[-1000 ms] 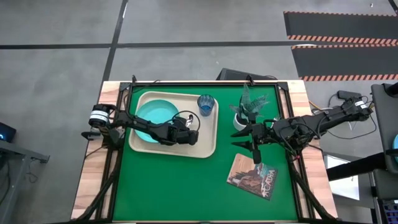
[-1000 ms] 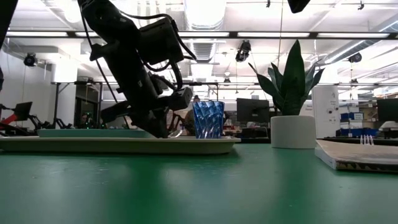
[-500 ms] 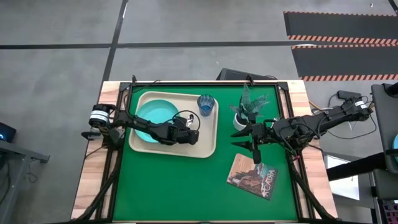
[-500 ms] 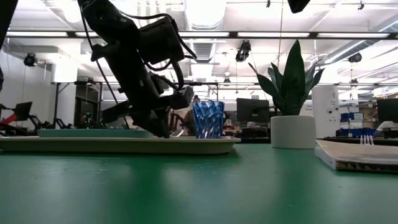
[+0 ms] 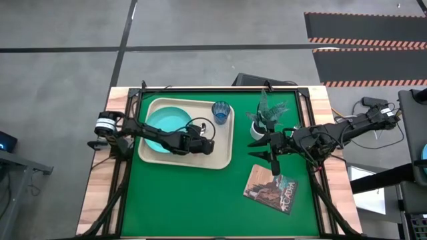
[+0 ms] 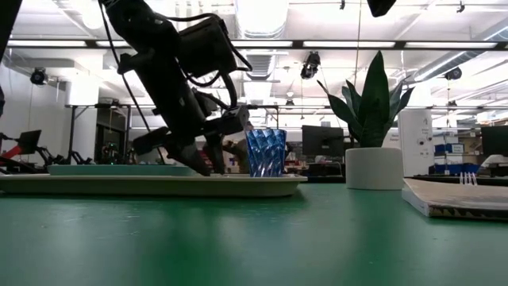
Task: Pick and place plate/cup/fork/spoon on tray
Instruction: Put the orange fork on the gray serving tray
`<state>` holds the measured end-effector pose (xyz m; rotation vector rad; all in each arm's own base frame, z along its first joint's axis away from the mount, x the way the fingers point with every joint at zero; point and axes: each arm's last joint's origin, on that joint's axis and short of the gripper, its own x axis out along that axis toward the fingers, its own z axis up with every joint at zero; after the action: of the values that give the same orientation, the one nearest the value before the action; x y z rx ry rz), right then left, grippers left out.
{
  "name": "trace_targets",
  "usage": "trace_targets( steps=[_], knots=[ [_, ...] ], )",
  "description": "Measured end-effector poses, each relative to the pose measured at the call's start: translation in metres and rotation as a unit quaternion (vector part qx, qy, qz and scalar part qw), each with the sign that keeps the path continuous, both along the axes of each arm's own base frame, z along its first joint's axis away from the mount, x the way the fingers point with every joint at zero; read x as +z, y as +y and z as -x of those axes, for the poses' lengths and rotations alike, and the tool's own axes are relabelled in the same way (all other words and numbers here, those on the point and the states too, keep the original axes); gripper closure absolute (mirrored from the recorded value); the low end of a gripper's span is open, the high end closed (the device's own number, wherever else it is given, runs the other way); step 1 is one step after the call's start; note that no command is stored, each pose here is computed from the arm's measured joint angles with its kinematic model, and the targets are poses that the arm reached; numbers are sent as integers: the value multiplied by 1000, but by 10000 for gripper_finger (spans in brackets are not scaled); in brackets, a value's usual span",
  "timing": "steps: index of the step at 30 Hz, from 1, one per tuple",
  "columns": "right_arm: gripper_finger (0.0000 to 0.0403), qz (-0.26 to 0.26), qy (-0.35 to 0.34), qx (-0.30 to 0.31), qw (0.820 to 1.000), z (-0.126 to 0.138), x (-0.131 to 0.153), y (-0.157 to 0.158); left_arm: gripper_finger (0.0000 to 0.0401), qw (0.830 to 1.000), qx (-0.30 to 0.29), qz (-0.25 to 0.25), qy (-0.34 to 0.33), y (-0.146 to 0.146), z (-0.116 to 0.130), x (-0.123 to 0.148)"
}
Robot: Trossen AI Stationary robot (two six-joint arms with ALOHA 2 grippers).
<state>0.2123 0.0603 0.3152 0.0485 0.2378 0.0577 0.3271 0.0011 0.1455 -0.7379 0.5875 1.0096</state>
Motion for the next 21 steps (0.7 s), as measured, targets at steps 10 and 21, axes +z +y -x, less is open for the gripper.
trace_targets(
  steps=[10,21],
  knots=[
    [280,-11,8,-3,1000,0,-1,0,284,995,-100,26,2,-5,4,23],
    [280,-46,32,-15,998,0,-9,0,284,945,-309,-106,-36,-32,27,98]
  ],
)
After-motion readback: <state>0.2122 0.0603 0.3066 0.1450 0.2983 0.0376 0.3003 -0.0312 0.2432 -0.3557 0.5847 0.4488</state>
